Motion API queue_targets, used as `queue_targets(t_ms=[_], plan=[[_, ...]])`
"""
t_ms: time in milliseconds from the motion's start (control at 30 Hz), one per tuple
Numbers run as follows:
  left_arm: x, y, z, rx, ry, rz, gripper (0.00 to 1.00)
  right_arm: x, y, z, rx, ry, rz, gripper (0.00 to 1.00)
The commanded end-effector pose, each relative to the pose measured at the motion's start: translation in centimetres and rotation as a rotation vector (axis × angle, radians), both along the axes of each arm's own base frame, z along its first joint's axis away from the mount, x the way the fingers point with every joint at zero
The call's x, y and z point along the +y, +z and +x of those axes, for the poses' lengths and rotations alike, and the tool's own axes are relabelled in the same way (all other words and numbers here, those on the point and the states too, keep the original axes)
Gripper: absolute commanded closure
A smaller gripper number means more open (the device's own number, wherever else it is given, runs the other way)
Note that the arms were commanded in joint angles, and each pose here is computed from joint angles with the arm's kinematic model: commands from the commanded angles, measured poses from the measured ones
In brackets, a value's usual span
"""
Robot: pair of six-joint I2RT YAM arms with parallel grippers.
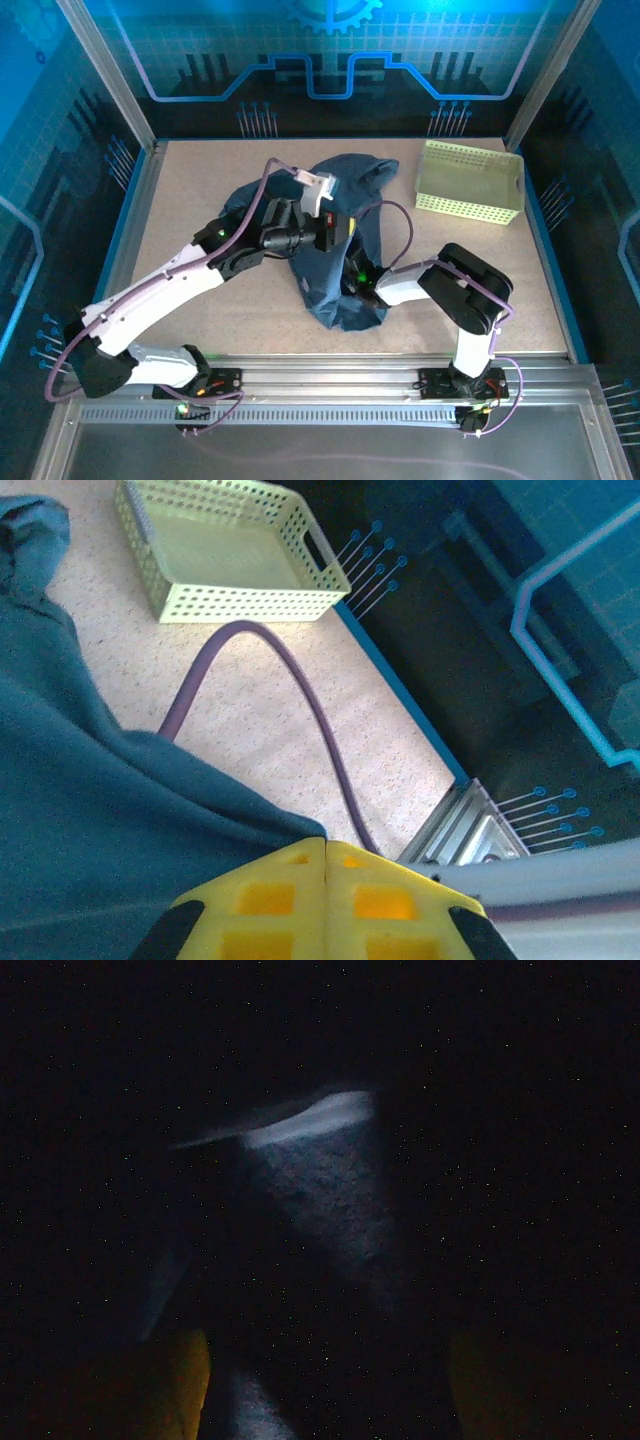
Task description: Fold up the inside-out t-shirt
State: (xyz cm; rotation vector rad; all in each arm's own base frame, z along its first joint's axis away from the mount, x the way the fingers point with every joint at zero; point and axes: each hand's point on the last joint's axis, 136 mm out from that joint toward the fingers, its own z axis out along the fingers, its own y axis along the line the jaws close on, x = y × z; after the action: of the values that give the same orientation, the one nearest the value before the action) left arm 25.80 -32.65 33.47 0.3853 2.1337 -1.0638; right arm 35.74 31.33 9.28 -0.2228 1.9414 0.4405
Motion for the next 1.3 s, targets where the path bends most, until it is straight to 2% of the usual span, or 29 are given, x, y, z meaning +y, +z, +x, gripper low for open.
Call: queue_targets(t_ms=[0,200,400,600,733,867,967,1067,1167,1267], plan=[[-0.8,2.1,0.3,-0.017,0.001,-0.049,1.0,0.2,1.3,-0.4,-0.08,-0.062,-0.044,0.34],[-0.2,1.1,2.2,-0.026,0.076,0.032,1.0,0.2,1.2,-2.7,-0.116,-0.113,-0.083,0.33],[-0.8,0.9,2.2,-0.016,0.051,0.037,1.0,1.0,0.9,-2.2,-0.097,-0.121,-0.119,0.32],[-0.7,1.4,1.0,-0.021,0.01,0.001,1.0,-0.9,-0.9,1.4,0.044,-0.187,-0.076,0.32],[-0.4,1.8,0.4,-0.024,0.001,-0.027,1.0,-0.4,-1.2,4.4,0.116,-0.158,0.015,0.32],[-0.4,3.0,-0.3,-0.035,-0.016,-0.067,1.0,0.2,-1.5,6.3,0.161,-0.143,0.035,0.32],[-0.6,3.8,-0.7,-0.046,-0.029,-0.086,1.0,1.0,-1.5,7.2,0.192,-0.092,0.135,0.33],[0.7,3.6,0.1,-0.087,0.031,-0.032,1.0,1.6,-0.3,6.5,0.165,-0.004,0.2,0.33],[2.7,3.4,1.0,-0.108,0.093,0.008,1.0,1.3,0.5,5.1,0.123,0.035,0.193,0.33],[2.6,3.7,0.8,-0.096,0.066,-0.029,1.0,0.2,-0.7,4.9,0.174,-0.019,0.135,0.33]])
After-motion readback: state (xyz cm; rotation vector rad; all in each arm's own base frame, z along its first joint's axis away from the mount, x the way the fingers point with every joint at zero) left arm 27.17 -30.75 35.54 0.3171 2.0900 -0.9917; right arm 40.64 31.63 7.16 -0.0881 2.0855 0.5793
